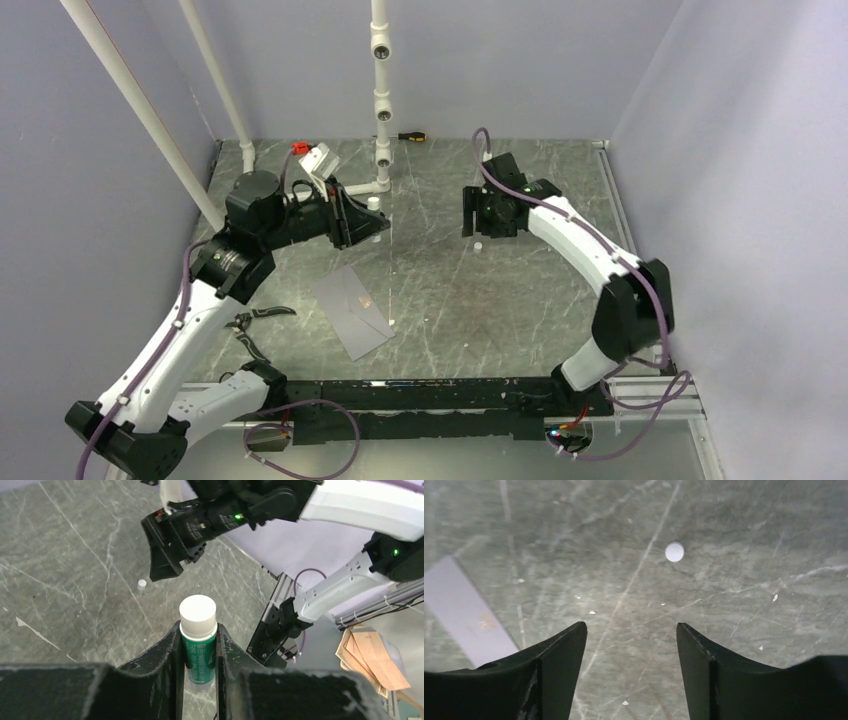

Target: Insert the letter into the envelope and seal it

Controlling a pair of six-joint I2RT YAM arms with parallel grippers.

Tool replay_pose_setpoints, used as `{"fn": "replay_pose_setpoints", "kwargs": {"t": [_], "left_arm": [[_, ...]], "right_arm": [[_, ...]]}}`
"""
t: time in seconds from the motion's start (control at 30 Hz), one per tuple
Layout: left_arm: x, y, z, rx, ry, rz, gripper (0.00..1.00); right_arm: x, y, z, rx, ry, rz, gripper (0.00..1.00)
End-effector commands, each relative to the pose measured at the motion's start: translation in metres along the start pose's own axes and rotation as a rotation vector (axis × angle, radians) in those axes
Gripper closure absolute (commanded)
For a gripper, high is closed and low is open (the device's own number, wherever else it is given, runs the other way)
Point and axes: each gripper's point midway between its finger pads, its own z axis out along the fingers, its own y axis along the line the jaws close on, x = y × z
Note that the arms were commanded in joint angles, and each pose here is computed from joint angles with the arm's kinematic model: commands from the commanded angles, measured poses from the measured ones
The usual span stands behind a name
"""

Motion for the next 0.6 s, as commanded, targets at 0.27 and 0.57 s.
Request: {"fn": "replay_pose_setpoints", "kwargs": {"t": [0.27, 0.57], "left_arm": [[0.018, 0.003, 0.019, 0.097, 0.067, 0.01, 0.98], [0.021, 0.004, 0.026, 0.126, 0.067, -0.008, 0.98]], "right_arm": [[0.016, -0.038, 0.077, 0.13, 0.131, 0.019, 0.43], [0.017, -0.05, 0.117, 0.182, 0.133, 0.035, 0.54]]}}
